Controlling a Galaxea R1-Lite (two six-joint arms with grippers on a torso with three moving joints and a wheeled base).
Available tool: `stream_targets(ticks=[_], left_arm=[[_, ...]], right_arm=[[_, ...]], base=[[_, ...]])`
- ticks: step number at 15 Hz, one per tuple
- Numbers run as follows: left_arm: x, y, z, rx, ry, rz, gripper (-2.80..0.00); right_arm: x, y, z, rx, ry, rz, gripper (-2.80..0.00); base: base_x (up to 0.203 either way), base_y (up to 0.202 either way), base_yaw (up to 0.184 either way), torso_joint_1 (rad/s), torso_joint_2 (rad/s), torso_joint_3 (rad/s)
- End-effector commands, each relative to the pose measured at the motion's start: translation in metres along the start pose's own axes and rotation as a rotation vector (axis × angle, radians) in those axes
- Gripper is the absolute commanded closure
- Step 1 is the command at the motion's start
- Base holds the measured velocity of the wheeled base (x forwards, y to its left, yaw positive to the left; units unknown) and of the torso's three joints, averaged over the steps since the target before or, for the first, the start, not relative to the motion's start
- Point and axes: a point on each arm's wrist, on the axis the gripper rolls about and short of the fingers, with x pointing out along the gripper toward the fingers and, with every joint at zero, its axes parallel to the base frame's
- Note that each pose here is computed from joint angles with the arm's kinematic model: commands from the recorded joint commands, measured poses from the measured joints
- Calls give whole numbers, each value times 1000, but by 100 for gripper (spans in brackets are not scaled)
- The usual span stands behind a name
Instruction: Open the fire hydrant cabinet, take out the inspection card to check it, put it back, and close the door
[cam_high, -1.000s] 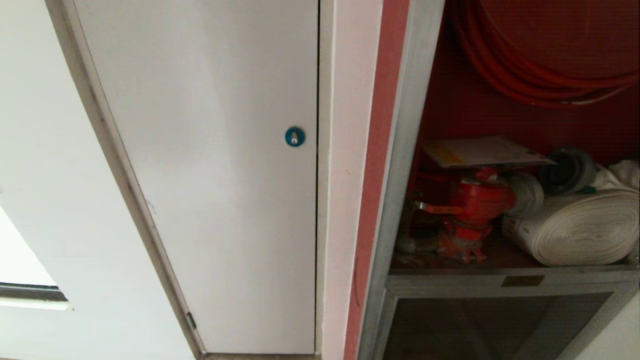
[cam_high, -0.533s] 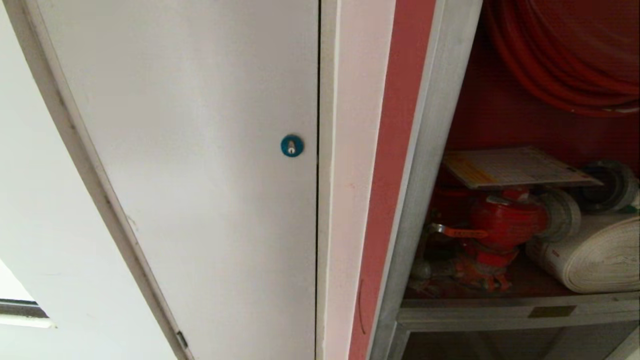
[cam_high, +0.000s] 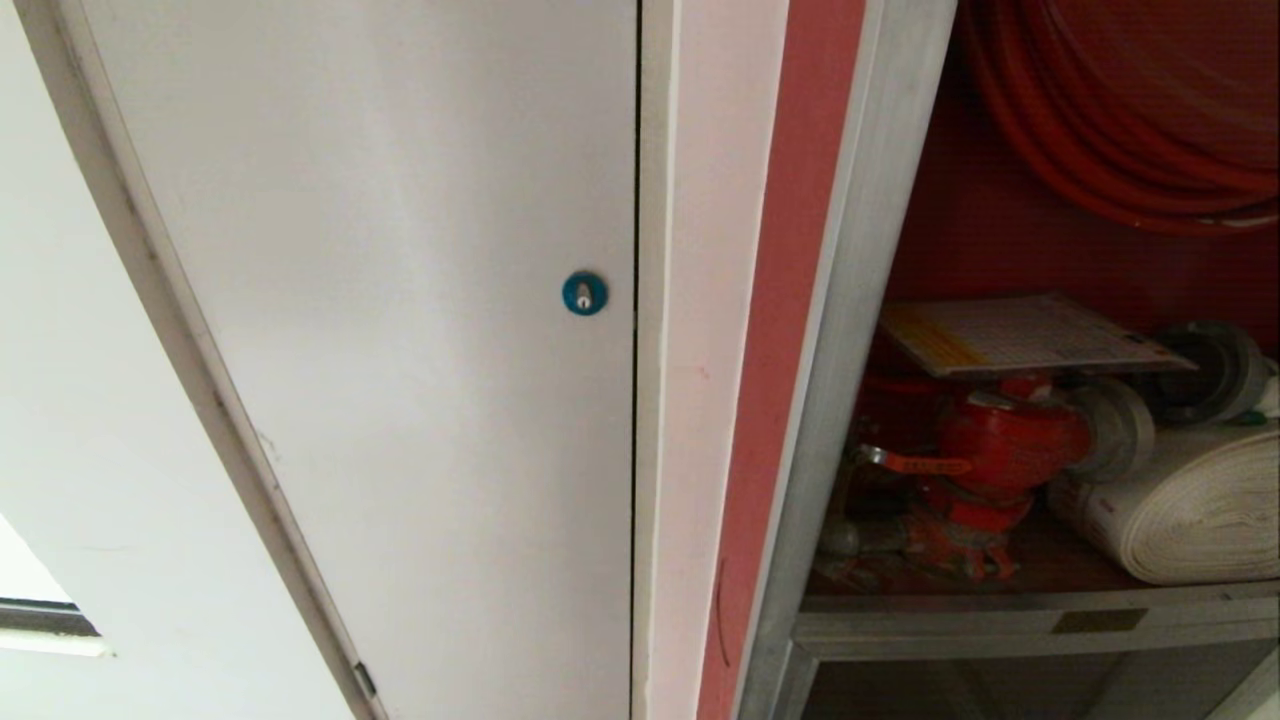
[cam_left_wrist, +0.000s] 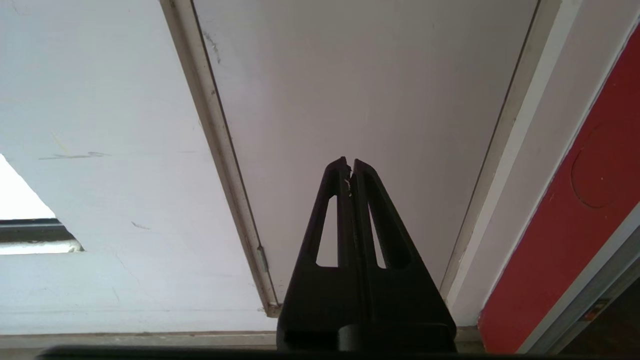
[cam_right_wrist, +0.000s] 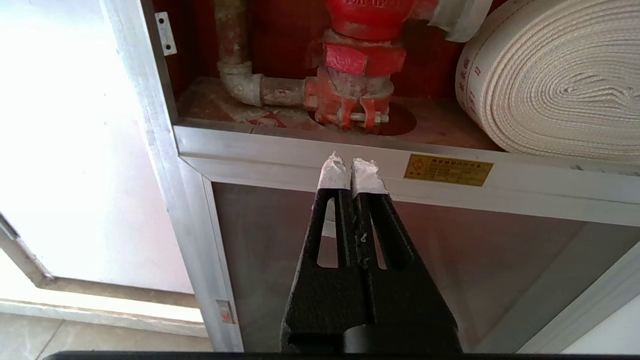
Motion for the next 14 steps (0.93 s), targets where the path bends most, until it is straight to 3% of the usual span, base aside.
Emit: stream_targets(ticks=[1, 12, 14], left_arm=[[0, 0, 0, 0, 3, 0, 0], [0, 0, 0, 0, 3, 0, 0], [0, 0, 0, 0, 3, 0, 0]], right_arm=[[0, 0, 0, -2, 1, 1, 0], [0, 0, 1, 32, 9, -19, 0], [-4, -2, 24, 54, -18, -21, 0]], base=[[0, 0, 0, 0, 0, 0], [0, 0, 0, 0, 0, 0], [0, 0, 0, 0, 0, 0]])
